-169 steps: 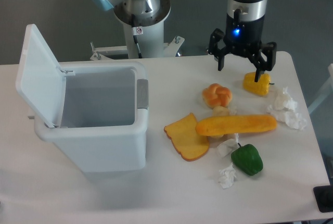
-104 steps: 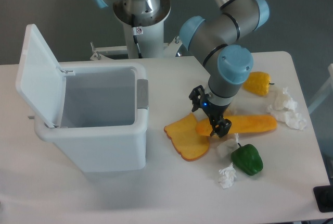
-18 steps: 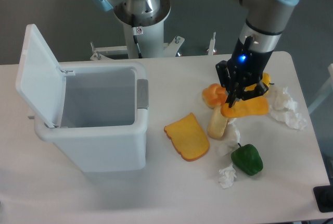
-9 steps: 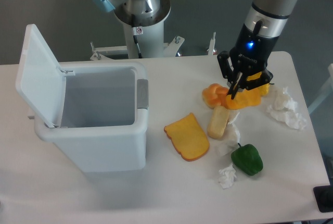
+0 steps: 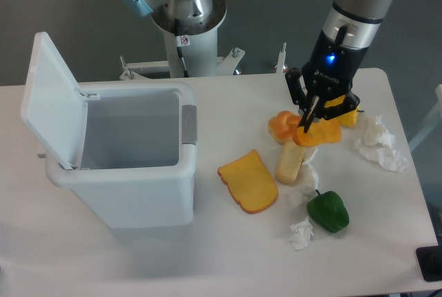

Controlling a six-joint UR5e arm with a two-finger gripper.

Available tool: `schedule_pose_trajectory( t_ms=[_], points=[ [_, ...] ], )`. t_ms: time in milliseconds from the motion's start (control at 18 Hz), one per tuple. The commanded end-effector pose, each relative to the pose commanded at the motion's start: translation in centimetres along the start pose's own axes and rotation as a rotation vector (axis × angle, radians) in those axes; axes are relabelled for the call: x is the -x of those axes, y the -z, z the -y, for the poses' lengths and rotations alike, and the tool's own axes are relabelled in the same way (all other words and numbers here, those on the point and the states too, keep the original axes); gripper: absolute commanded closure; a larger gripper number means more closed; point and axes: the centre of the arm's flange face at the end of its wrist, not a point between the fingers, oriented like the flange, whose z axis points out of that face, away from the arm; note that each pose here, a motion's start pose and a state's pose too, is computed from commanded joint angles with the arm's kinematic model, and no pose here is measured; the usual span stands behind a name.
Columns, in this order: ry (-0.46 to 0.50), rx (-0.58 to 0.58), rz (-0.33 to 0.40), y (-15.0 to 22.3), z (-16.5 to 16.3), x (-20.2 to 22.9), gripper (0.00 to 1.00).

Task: Pick up the long bread
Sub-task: 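Hold the long bread raised above the table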

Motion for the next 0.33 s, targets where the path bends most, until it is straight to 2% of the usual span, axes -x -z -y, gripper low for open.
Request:
schedule_pose_trajectory(
  t_ms=[333],
  points=[
    [0.003,0.0,0.001,-0.03,-0.2,0.08,0.94]
  ],
)
